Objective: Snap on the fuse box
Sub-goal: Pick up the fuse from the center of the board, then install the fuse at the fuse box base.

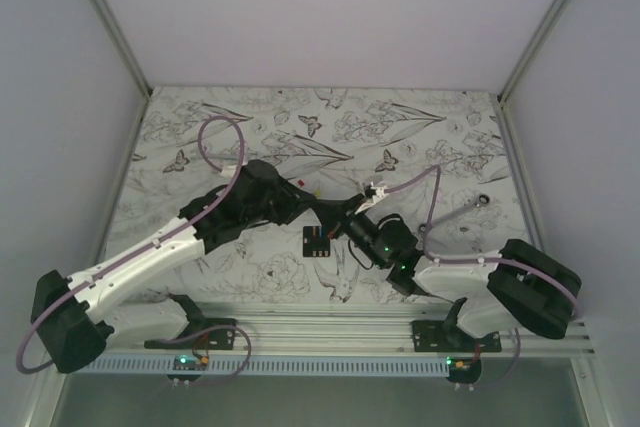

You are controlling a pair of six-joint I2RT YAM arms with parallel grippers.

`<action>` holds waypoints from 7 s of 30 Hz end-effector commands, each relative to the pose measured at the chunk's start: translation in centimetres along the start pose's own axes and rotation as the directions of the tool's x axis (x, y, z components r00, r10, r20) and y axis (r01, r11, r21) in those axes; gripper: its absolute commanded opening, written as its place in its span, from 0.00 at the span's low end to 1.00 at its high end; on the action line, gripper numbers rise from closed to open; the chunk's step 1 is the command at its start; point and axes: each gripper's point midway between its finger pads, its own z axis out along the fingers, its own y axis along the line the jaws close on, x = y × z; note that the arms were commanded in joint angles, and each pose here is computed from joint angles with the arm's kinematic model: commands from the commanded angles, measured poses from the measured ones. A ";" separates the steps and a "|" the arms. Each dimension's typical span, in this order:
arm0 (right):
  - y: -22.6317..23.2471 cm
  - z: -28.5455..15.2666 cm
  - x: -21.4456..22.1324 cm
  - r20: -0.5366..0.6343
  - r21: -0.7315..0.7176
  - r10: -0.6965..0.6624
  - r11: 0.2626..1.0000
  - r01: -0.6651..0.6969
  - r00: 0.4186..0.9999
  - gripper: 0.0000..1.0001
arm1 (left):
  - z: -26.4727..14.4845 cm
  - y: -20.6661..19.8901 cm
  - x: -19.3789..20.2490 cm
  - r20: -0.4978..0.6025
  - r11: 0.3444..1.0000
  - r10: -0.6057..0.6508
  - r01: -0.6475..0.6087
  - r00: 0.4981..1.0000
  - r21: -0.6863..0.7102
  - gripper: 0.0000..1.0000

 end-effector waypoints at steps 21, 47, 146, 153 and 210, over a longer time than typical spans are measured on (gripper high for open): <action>-9.8 -5.1 3.8 -0.569 0.296 0.046 0.943 0.152 0.821 0.00 | 3.2 16.2 1.2 -0.233 0.839 0.293 -0.366 0.927 -0.403 0.40; -9.8 -4.5 7.1 -0.772 0.225 0.086 0.964 0.143 0.630 0.00 | 7.6 19.3 5.4 -0.380 0.777 0.241 -0.412 0.893 -0.477 0.24; -12.4 -3.6 11.7 -0.960 0.203 0.116 0.915 0.348 0.254 0.00 | -1.9 21.3 -8.0 -0.198 0.673 0.500 -0.522 0.843 -0.524 1.00; -13.7 -3.9 10.8 -0.957 0.222 0.119 0.887 0.405 0.265 0.00 | -1.9 21.4 -8.0 -0.197 0.674 0.497 -0.519 0.845 -0.526 1.00; -13.9 -4.0 12.6 -0.905 0.391 0.287 0.851 0.350 0.314 0.00 | -1.8 21.5 -7.7 -0.203 0.682 0.484 -0.513 0.851 -0.522 1.00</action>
